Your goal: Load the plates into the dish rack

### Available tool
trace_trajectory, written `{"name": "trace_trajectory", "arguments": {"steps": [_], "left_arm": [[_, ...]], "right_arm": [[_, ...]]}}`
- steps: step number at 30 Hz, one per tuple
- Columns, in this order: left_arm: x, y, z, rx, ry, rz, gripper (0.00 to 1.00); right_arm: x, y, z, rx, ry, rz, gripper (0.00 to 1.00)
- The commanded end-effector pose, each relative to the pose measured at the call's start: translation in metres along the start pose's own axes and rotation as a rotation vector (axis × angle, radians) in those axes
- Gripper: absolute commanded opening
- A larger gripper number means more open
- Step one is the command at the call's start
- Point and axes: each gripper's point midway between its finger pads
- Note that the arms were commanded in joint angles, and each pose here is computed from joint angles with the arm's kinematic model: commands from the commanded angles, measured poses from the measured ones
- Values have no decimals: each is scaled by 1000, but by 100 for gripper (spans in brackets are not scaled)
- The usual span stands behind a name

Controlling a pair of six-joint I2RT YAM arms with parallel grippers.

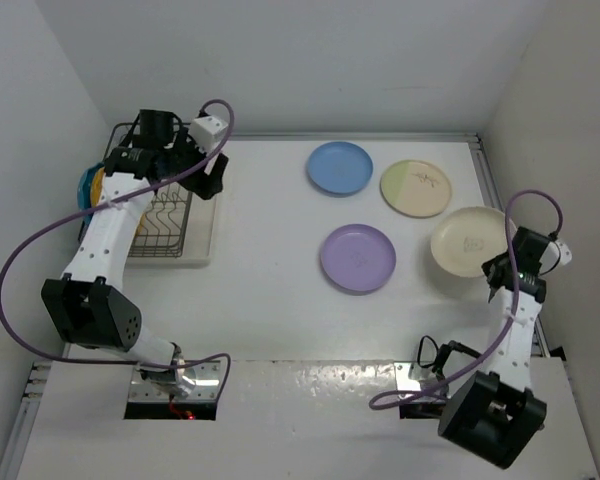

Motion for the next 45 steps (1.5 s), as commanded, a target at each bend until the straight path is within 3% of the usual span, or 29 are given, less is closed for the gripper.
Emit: {"name": "trace_trajectory", "arguments": {"steps": [1,6,10,13,16,19,20,21,23,28,33,35,36,38,39,42,45], "left_arm": [[-67,19,-3,-76,-339,18,80],[-92,21,3,-76,-430,45,80],[-116,24,2,-79,-520,44,81],[-122,25,-1,-88,-556,33,81],[-120,25,-5,-91,-533,39,81],[-110,10,-2,-71,-498,25,81],[-102,11,-8,-91,-475,21,81],[-100,6,-6,-78,-470,-4,81],[-100,-7,-5,-53,-470,-34,81],[-91,-31,-6,-26,-426,-64,81],[-89,-44,-12,-26,-429,-84,80],[-85,-46,-10,-19,-406,-74,70],[-80,-47,-10,-15,-384,-79,55],[-70,-50,-9,-5,-345,-86,38],[-69,-51,-9,1,-335,-94,22],[-54,-48,-10,3,-262,-115,0],[-43,-46,-9,11,-195,-132,0]], "right_arm": [[11,56,-34,-174,22,-112,0],[52,63,-63,-189,184,-245,0],[130,47,-99,-185,545,-403,0],[202,-8,-131,-79,813,-540,0],[247,-57,-148,-27,931,-684,0],[297,-110,-187,-10,1120,-787,0],[312,-107,-202,-31,1171,-780,0],[321,-129,-196,17,1173,-821,0],[342,-132,-220,5,1242,-838,0],[371,-179,-234,66,1336,-903,0],[390,-192,-248,84,1381,-922,0],[393,-199,-249,95,1392,-927,0],[394,-200,-251,96,1400,-928,0],[397,-201,-253,95,1410,-922,0],[398,-201,-255,94,1414,-922,0],[397,-206,-256,113,1406,-941,0],[396,-209,-254,129,1389,-941,0]]}}
Point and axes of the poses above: each gripper's point midway between its finger pads, its own z axis out along the fingers, its own x axis along the line the jaws close on, y = z × x, and after that the axes turned 8 degrees about -z, right-handed
